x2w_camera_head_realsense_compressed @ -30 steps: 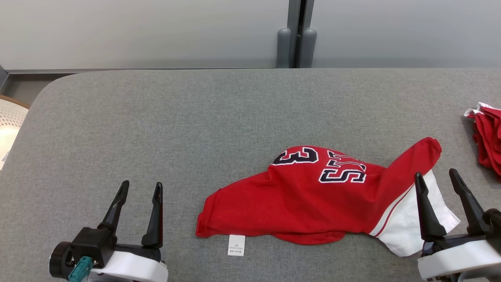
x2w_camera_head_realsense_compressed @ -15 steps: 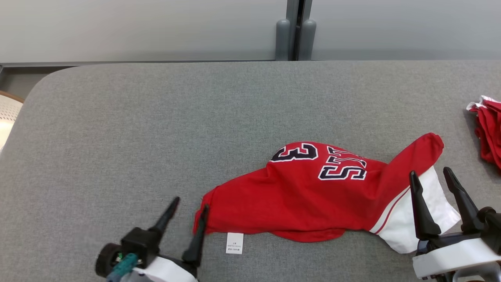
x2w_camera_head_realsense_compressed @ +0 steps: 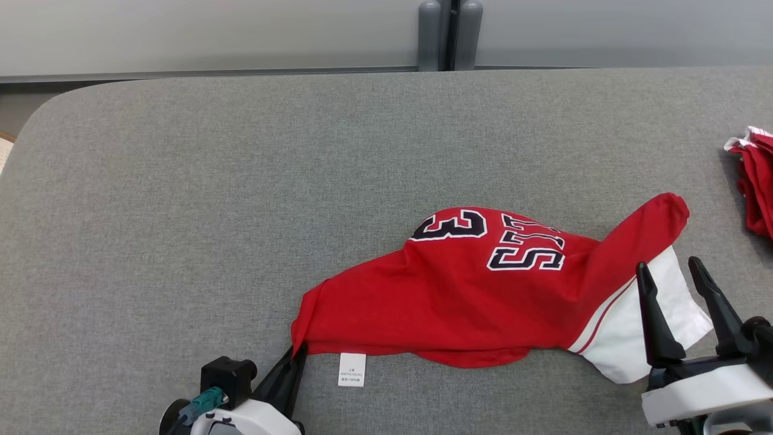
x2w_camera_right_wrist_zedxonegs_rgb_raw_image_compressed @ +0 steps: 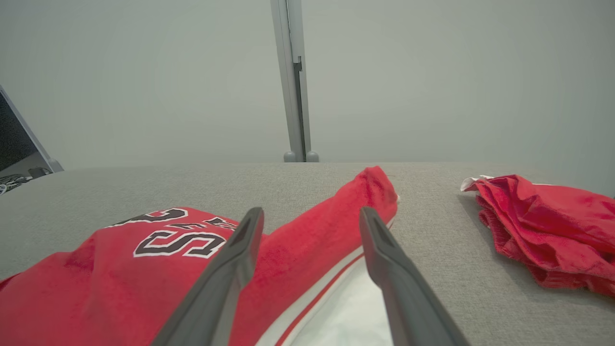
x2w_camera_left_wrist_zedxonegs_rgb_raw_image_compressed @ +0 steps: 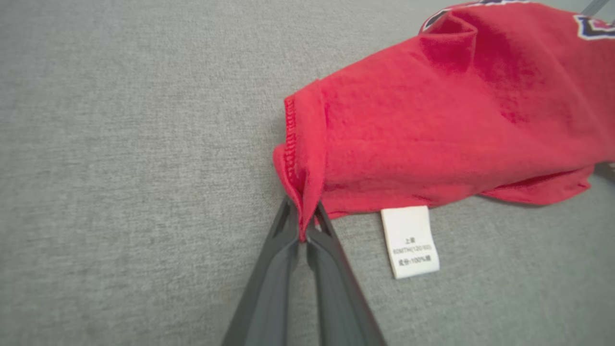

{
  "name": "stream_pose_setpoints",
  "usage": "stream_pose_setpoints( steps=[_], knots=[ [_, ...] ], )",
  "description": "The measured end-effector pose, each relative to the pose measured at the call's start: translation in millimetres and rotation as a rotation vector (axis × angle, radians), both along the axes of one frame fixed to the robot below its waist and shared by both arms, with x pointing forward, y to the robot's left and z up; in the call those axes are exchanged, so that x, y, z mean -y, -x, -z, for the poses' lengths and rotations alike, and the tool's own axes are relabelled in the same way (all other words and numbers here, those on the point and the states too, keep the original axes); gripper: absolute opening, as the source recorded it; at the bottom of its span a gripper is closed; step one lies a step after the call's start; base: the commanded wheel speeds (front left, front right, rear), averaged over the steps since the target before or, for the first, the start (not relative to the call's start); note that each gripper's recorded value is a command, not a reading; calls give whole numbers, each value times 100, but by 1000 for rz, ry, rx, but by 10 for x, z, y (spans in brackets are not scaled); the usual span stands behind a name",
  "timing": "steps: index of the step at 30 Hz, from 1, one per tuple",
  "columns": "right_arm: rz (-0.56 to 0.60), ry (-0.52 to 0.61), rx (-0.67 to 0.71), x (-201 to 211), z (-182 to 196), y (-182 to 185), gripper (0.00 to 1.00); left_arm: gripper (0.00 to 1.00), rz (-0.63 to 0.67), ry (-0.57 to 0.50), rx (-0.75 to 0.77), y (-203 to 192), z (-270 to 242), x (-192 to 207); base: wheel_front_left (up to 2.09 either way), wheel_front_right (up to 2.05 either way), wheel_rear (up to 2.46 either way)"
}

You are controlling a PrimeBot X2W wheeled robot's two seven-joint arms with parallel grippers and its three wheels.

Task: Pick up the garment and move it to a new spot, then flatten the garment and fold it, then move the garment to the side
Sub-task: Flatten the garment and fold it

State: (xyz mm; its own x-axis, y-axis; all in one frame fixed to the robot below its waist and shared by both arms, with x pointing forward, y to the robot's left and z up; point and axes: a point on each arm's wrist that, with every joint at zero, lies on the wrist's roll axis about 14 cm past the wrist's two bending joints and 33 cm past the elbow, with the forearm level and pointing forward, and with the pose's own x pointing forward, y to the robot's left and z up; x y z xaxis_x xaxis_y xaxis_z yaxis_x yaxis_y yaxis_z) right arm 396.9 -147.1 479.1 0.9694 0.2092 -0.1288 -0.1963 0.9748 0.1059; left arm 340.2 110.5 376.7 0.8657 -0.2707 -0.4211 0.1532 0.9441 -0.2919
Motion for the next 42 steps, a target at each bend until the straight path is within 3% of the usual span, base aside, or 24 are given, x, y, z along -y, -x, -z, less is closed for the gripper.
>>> stream_pose_setpoints(
  steps=[8, 15, 21, 22, 23, 24, 25, 29, 33, 42],
  knots=[
    [82, 12, -47, 292, 156, 9, 100, 0, -6, -12, 1, -38, 19, -76, 0, 0, 0],
    [207, 17, -269, 740, 848, 225, 100, 0, -9, -13, 12, -137, 7, -82, 0, 0, 0],
    [220, -25, -388, 715, 1253, 201, 100, 0, -6, -12, 19, -223, 28, -75, 0, 0, 0],
    [217, -28, -400, 707, 1289, 200, 83, 0, -6, -12, 17, -224, 36, -75, 0, 0, 0],
    [209, -30, -408, 689, 1313, 190, 46, 0, -9, -12, 18, -224, 39, -81, 0, 0, 0],
    [203, -35, -415, 662, 1332, 182, 28, 0, -12, -11, 22, -229, 35, -88, 0, 0, 0],
    [197, -37, -419, 646, 1343, 174, 0, 0, -13, -12, 24, -234, 32, -91, 0, 0, 0],
    [185, -56, -411, 602, 1328, 164, 0, 0, -21, 2, 64, -283, -73, -84, 0, 0, 0],
    [191, -67, -297, 630, 1078, 59, 0, 0, -59, 16, 149, -388, -306, -161, 0, 0, 0],
    [124, -28, 204, 582, -405, -398, 0, 0, -75, 86, 341, -608, -1103, -262, 0, 0, 0]
  ],
)
